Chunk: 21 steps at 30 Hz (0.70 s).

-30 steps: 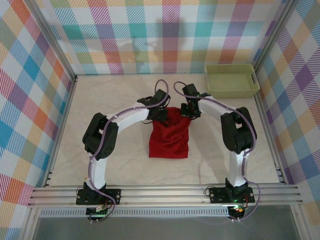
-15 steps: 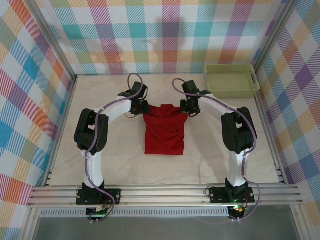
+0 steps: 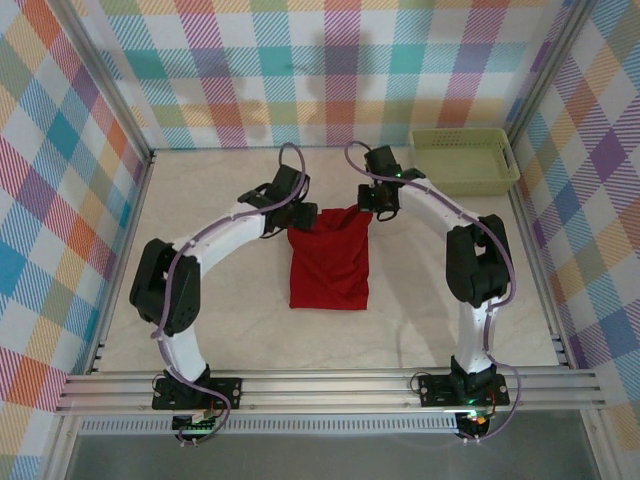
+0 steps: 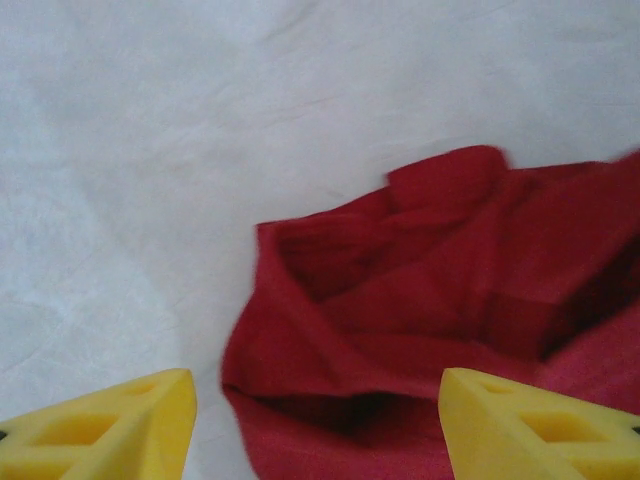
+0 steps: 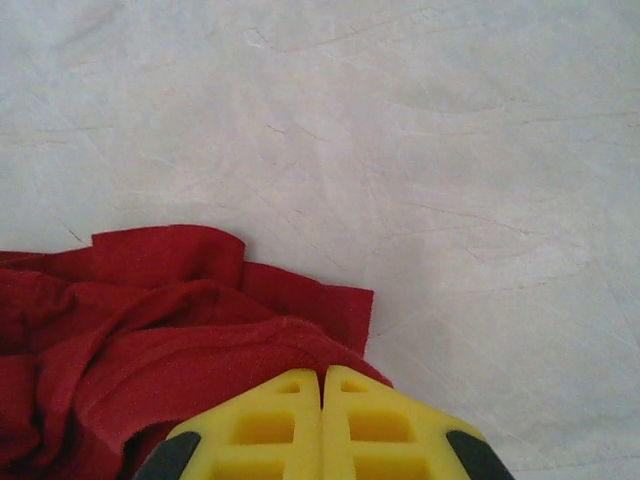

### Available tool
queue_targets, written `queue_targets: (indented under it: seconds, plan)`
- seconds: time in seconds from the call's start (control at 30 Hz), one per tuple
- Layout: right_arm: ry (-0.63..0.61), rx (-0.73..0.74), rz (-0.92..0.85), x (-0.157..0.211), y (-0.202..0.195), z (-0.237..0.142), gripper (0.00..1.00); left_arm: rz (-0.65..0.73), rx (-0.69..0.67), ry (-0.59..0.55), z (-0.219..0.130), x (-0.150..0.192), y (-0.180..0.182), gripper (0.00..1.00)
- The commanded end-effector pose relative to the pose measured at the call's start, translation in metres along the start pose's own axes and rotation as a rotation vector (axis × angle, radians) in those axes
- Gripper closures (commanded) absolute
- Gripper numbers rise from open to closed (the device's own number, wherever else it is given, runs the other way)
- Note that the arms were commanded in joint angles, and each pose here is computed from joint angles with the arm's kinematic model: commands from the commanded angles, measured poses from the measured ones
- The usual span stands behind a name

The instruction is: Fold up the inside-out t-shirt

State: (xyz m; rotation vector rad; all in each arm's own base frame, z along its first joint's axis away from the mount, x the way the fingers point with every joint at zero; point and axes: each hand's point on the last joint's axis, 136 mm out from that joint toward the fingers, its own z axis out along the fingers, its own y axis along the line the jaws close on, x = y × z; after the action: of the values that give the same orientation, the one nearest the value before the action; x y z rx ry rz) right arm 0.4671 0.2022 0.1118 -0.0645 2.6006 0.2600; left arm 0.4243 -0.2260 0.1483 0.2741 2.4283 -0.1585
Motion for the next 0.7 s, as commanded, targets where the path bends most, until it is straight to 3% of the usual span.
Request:
queue_targets:
  seconds: [0.0,0.2,0.4,0.67]
  plan:
    - [0.025,0.000,-0.005,0.000,-0.002,0.006,0.97,0.122,0.046,-0.033,-0.009,0.000,-0.010,0.30]
    - [0.021,0.005,-0.007,-0.001,-0.003,0.007,0.97,0.184,0.103,0.092,0.020,0.021,-0.025,0.31]
    - [0.021,0.007,-0.006,-0.001,-0.003,0.008,0.97,0.196,0.087,0.123,0.040,0.021,-0.026,0.40]
    - [0.026,0.011,-0.011,-0.001,-0.004,0.011,0.98,0.099,0.010,0.090,0.058,-0.002,-0.007,0.77]
